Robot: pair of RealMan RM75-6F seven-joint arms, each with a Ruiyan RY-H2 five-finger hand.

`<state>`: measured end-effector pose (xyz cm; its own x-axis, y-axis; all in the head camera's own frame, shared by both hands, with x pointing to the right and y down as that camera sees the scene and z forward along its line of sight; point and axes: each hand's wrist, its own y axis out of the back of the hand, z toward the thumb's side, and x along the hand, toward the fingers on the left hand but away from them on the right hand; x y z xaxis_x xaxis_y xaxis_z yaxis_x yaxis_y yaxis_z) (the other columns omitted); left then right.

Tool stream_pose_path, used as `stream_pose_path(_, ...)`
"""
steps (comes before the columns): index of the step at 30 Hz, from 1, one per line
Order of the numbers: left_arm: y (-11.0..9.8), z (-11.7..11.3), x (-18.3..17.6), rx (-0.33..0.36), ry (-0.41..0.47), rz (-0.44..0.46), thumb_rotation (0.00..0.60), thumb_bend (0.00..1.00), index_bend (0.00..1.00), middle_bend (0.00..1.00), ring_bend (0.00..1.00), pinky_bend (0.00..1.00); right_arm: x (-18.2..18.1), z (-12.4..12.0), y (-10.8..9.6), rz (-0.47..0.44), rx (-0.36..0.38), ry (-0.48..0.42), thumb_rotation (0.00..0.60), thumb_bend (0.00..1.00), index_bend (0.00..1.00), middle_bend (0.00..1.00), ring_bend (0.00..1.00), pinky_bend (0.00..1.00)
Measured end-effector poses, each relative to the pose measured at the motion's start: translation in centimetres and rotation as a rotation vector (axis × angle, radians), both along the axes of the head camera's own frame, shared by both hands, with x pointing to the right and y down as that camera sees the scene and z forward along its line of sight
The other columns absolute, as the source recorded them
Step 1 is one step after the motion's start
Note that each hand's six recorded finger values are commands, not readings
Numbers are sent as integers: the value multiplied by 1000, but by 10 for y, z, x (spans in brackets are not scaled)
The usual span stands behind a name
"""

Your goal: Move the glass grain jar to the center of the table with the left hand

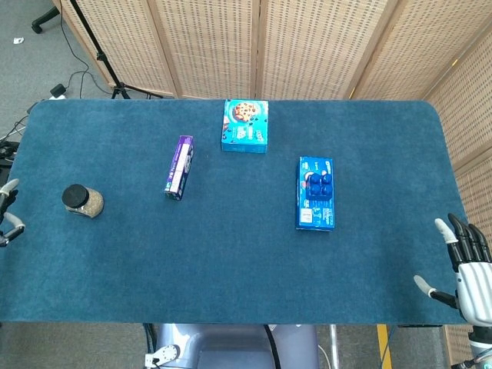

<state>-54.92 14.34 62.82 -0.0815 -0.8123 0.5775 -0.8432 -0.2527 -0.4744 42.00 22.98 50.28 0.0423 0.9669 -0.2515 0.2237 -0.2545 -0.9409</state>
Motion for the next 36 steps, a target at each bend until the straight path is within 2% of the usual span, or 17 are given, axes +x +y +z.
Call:
stream_pose_path(4,-12,18,3,-39,34,-37,600,1000,0,0,0,0,0,2,-1,1,-6,2,600,0,0,0,0,0)
stream_pose_path(12,-25,47,23,-147,79,-49,600,1000,0,0,0,0,-2,3,0,-4,-11,0,600,0,0,0,0,0)
stream_pose_path(20,-22,58,42,-182,111,-50,600,1000,0,0,0,0,0,1,-1,0,-10,-12,600,0,0,0,0,0)
stream_pose_path(26,-11,59,81,-191,171,25,600,1000,0,0,0,0,1,-1,-1,2,-9,-25,600,0,0,0,0,0)
stream_pose_path(36,10,53,143,-179,195,193,600,1000,0,0,0,0,4,-3,-2,11,-9,-35,600,0,0,0,0,0)
